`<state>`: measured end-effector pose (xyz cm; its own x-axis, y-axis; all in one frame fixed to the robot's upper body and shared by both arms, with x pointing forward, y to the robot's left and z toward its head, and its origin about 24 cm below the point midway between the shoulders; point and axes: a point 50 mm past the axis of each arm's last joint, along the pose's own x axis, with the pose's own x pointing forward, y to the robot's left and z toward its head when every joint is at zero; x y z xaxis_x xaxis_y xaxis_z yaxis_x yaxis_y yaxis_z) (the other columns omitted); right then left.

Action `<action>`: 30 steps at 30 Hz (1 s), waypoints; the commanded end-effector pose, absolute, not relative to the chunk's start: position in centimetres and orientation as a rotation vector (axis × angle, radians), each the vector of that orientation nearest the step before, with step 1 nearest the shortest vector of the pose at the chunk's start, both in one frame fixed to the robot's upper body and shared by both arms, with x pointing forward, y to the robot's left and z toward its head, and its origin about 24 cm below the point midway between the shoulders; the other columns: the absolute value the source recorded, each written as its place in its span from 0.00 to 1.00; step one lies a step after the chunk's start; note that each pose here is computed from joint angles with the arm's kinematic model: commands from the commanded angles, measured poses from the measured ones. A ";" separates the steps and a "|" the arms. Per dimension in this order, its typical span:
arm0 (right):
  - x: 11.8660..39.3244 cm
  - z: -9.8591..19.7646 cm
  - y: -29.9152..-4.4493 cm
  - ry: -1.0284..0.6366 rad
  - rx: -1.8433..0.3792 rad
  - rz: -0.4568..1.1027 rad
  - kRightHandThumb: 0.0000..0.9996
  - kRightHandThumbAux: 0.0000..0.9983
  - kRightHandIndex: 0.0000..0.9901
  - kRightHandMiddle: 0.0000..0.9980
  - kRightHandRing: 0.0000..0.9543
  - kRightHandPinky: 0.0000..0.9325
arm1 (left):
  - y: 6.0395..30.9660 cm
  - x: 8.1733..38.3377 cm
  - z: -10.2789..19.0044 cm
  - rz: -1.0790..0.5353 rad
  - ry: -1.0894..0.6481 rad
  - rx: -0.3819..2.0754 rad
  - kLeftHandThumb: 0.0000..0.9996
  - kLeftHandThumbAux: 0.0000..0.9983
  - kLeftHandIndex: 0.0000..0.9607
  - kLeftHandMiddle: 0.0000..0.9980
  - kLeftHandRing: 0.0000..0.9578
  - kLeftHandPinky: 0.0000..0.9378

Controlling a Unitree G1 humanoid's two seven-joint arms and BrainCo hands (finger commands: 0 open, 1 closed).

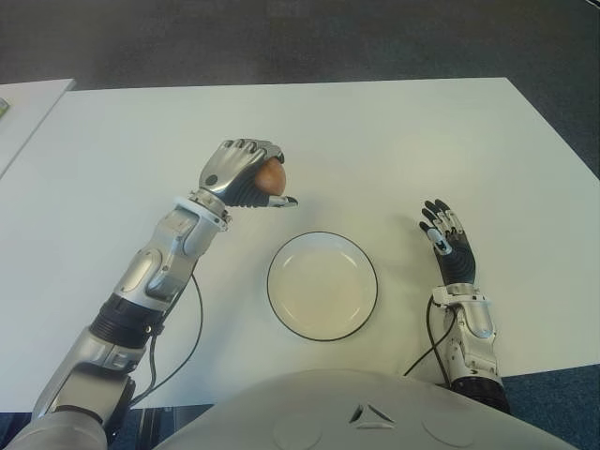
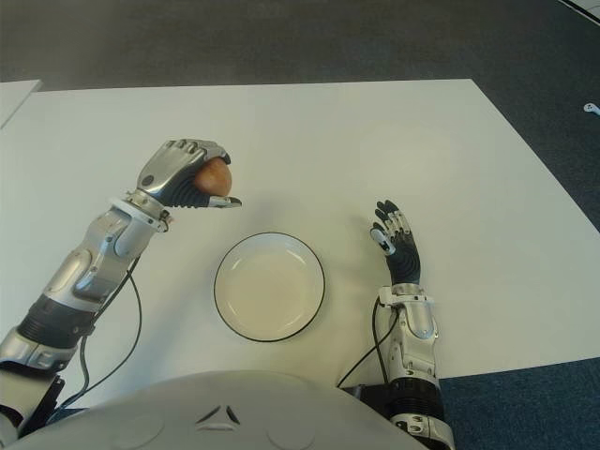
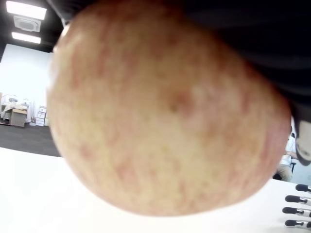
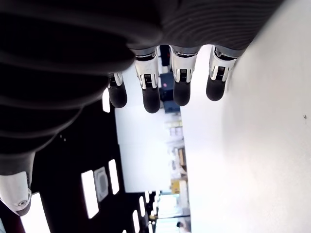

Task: Put the apples into the plate.

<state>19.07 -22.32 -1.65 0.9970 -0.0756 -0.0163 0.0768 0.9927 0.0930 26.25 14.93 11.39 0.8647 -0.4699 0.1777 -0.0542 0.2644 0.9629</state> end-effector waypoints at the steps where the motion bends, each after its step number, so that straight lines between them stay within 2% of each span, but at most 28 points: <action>1: 16.9 -4.6 -21.8 0.165 0.154 -0.103 0.17 0.54 0.10 0.13 0.08 0.06 | 14.0 25.5 11.6 -0.336 -0.479 1.299 0.75 0.70 0.46 0.87 0.89 0.85; 11: 16.9 -4.5 -21.7 0.159 0.160 -0.104 0.18 0.54 0.11 0.14 0.08 0.06 | 10.8 23.2 11.7 -0.397 -0.501 1.303 0.75 0.70 0.46 0.86 0.88 0.83; 22: 16.7 -4.4 -21.6 0.165 0.157 -0.104 0.18 0.53 0.11 0.14 0.09 0.05 | 7.4 20.9 8.8 -0.506 -0.610 1.364 0.75 0.69 0.46 0.87 0.90 0.90; 30: 16.6 -4.2 -21.5 0.156 0.158 -0.105 0.19 0.53 0.10 0.15 0.09 0.06 | 6.4 19.1 7.8 -0.612 -0.618 1.329 0.75 0.69 0.46 0.87 0.90 0.91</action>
<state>18.70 -21.98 -1.59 0.9968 -0.0794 -0.0075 0.0798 0.9911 0.1068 20.01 6.63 8.15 0.7050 -0.7055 0.0722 0.0304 0.1319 0.9908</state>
